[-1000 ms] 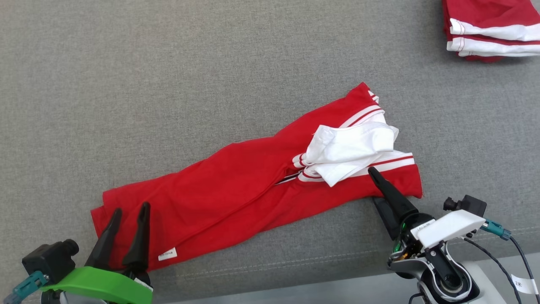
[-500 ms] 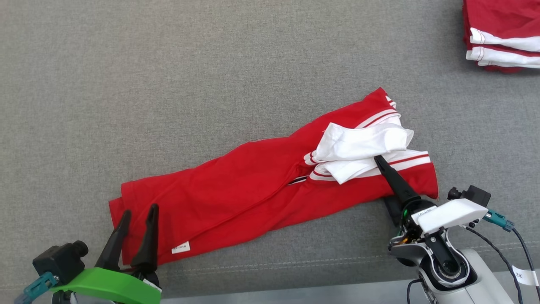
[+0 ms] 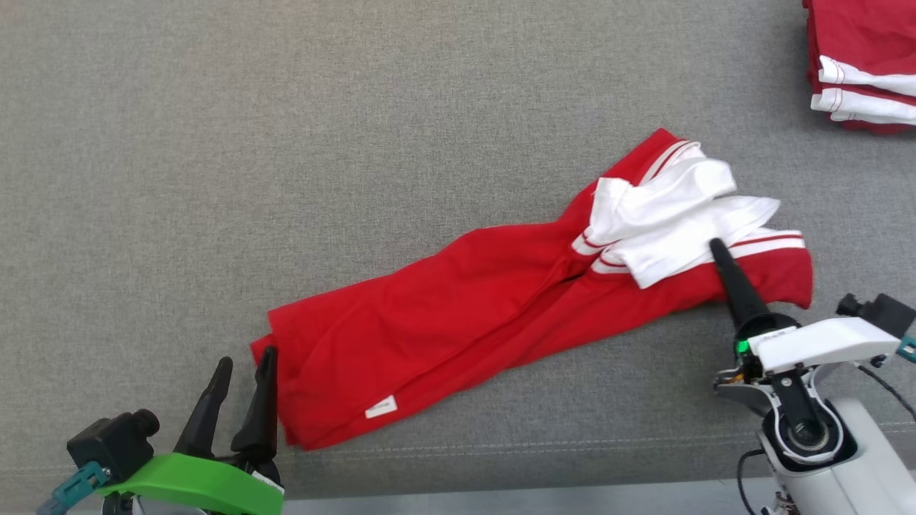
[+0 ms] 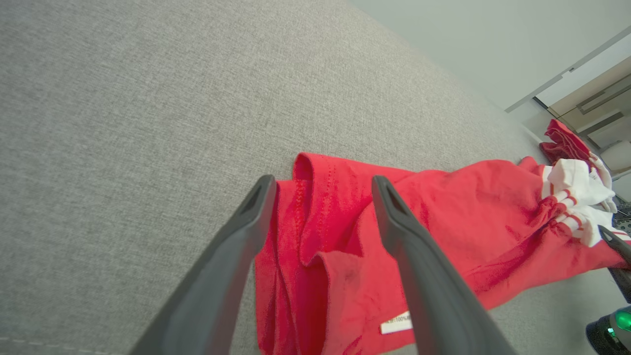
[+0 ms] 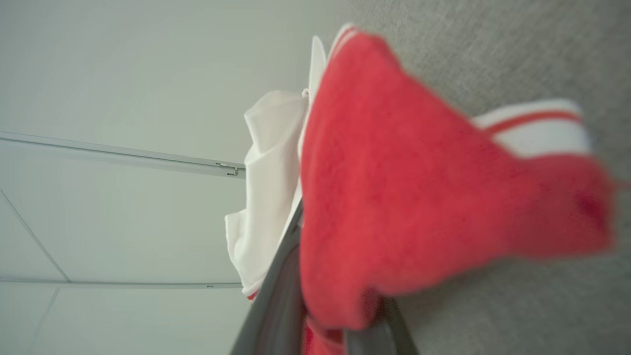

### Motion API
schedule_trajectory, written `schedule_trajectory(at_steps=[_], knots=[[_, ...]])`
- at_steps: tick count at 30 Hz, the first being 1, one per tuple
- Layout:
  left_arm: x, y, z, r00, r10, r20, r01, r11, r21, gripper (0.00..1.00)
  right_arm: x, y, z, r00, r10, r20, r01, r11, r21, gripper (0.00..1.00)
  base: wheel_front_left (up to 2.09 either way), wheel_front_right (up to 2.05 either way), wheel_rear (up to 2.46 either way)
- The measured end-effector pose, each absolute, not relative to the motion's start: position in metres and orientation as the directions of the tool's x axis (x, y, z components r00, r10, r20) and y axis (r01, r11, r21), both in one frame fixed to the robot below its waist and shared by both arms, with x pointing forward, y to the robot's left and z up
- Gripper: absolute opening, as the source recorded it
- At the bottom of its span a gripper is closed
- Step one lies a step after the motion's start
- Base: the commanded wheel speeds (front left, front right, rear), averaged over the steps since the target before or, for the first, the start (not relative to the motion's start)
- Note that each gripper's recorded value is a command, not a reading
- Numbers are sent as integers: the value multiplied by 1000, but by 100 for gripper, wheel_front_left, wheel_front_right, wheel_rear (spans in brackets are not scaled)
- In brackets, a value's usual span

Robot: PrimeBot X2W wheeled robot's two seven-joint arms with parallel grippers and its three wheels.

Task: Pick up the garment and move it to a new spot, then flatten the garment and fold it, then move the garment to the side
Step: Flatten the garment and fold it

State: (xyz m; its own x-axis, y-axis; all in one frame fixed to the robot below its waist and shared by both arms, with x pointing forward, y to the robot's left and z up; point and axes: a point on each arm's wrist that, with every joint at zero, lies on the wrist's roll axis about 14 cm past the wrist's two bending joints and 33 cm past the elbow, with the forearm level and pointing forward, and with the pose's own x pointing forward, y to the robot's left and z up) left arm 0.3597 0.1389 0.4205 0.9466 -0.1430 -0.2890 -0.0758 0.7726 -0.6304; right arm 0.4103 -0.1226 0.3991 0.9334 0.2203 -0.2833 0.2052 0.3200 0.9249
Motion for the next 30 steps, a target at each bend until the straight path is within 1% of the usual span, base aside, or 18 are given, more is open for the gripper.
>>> schedule_trajectory(at_steps=[4, 7, 12, 16, 19, 29, 30], knots=[[359, 140, 419, 947, -135, -292, -85, 770, -632, 100, 418, -152, 407, 956, 150, -251, 168, 419, 892, 0, 0, 0, 0], [359, 138, 419, 948, -128, -292, -95, 761, -642, 100, 421, -160, 413, 961, 151, -232, 132, 488, 863, 0, 0, 0, 0], [359, 137, 419, 948, -125, -292, -100, 755, -648, 100, 418, -153, 416, 958, 182, -222, 96, 525, 846, 0, 0, 0, 0], [358, 135, 419, 949, -125, -291, -102, 749, -654, 100, 419, -139, 428, 955, 233, -182, 21, 558, 829, 0, 0, 0, 0], [358, 136, 418, 949, -120, -292, -108, 747, -656, 100, 417, -130, 429, 944, 279, -178, -24, 594, 804, 0, 0, 0, 0], [355, 141, 416, 949, -102, -298, -126, 746, -654, 100, 410, -126, 423, 937, 289, -195, -17, 598, 801, 0, 0, 0, 0], [355, 141, 415, 949, -99, -299, -128, 746, -654, 100, 408, -127, 418, 934, 286, -213, -3, 603, 798, 0, 0, 0, 0]])
